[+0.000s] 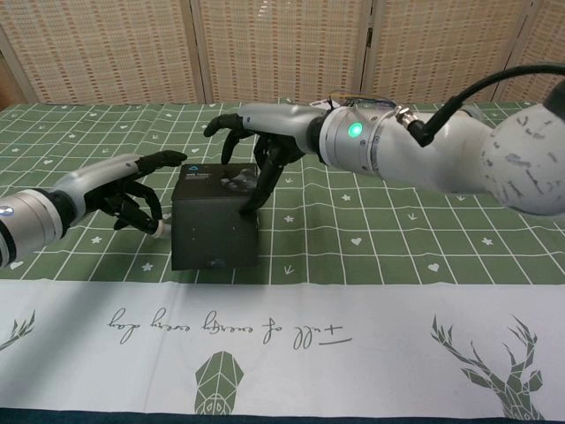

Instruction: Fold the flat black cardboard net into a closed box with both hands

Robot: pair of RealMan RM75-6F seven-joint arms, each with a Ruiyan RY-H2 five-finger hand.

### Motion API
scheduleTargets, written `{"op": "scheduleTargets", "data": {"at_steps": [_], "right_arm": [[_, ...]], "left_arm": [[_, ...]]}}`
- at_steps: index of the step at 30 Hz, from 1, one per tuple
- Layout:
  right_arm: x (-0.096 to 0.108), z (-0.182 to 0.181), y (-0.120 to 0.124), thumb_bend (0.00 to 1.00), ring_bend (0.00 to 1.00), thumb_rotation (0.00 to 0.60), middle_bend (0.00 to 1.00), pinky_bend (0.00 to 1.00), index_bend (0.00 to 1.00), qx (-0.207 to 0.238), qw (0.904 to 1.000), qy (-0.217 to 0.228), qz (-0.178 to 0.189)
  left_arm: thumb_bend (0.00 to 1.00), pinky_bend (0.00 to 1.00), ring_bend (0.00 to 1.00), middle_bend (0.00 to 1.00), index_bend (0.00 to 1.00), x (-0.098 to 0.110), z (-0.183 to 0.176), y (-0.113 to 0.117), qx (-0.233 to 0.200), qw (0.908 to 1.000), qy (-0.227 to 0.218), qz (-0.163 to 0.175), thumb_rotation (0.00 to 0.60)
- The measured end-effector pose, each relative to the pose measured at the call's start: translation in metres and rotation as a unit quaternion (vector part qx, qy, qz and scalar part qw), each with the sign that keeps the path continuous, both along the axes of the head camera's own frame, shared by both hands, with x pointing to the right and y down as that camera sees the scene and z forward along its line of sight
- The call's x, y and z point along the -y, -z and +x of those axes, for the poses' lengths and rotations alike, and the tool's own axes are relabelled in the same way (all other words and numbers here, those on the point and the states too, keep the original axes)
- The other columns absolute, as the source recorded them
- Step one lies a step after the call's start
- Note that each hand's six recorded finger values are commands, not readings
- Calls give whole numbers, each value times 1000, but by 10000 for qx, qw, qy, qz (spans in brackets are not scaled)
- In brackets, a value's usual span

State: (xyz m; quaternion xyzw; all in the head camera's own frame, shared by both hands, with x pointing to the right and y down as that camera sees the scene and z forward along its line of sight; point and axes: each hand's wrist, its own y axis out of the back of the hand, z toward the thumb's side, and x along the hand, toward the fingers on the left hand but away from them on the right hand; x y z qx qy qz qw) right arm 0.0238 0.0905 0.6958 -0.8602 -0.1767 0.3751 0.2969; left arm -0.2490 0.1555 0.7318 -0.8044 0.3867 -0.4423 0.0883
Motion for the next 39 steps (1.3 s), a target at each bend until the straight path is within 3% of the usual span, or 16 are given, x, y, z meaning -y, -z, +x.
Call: {"op": "scheduleTargets", "data": {"at_steps": [8,17,24,33,39], "right_arm": [[-6,-3,2,141,722,600,302,1000,180,-354,9958,430,722],[-23,-8,-6,242,738,600,346,1000,245,-619,9853,845,1347],[-27,-8,-12,336,752,600,406,1000,331,-692,9789,987,1652],[-30,-5,-17,369,754,600,414,1000,342,-714,9769,1003,1747],[-26,3,-6,369,724,600,333,1000,315,-579,9792,829,1760]], "left_arm": [[107,803,498,0,0,-4,-14,25,77,9997,-221,35,600],[107,801,492,0,0,-6,-29,41,449,9967,-541,411,600],[107,799,484,0,0,-9,-36,48,788,9906,-877,689,600],[107,799,479,0,0,-11,-40,49,809,9903,-898,683,600],[107,789,438,0,0,-5,-43,56,747,9912,-762,788,600]]}}
